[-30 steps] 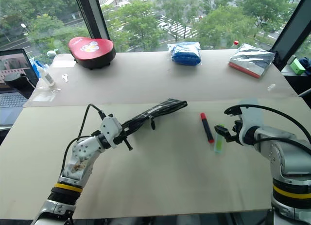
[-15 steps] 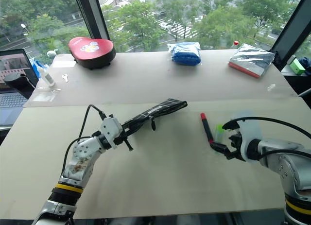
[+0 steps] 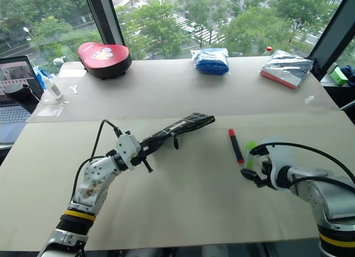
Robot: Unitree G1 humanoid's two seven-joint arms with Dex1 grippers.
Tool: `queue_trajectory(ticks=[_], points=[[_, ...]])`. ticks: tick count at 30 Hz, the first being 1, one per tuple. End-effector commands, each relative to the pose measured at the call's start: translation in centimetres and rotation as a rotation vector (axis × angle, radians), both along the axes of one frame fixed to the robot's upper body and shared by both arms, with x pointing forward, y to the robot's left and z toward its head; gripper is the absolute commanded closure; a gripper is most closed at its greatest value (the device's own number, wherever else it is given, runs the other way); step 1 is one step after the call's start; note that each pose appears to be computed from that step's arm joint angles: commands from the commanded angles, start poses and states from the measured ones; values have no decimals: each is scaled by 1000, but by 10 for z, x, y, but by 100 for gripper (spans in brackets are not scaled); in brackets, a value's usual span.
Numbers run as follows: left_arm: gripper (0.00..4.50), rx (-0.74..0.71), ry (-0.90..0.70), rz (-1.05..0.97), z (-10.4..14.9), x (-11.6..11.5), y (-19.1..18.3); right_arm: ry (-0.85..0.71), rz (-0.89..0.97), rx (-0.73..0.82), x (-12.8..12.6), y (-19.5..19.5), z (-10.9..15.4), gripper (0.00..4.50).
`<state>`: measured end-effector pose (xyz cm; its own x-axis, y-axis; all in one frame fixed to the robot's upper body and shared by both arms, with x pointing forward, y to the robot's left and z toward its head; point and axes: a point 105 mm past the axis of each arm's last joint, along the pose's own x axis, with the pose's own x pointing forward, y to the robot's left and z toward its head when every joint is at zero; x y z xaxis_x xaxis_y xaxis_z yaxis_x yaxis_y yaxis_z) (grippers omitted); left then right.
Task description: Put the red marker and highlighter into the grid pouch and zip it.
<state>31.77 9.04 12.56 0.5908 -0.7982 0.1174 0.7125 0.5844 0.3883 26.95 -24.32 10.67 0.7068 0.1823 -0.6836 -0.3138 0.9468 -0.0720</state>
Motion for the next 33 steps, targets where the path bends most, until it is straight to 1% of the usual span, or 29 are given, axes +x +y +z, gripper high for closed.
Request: queue_trajectory(ticks=[1, 7, 13, 14, 15, 21, 23, 30, 33], points=[[450, -13, -33, 4, 9, 0, 0, -55, -9, -15, 9, 0, 7, 7], [450, -16, -31, 4, 8, -1, 0, -66, -49, -61, 17, -5, 3, 7], [450, -14, -31, 6, 8, -1, 0, -74, -51, -127, 19, -11, 1, 7], [450, -14, -32, 7, 9, -1, 0, -76, -48, -141, 19, -12, 1, 58], [450, -14, -32, 7, 9, -1, 0, -78, -47, -147, 19, -12, 1, 75], [450, -15, -33, 15, 9, -1, 2, -86, -16, -153, 21, -12, 3, 285], [450, -15, -33, 17, 9, -1, 2, -88, -10, -153, 22, -12, 5, 344], [450, -18, -35, 22, 10, -2, 2, -116, 14, -174, 27, -14, 12, 349], [450, -19, -36, 25, 10, -2, 3, -145, -19, -191, 33, -19, 17, 349]])
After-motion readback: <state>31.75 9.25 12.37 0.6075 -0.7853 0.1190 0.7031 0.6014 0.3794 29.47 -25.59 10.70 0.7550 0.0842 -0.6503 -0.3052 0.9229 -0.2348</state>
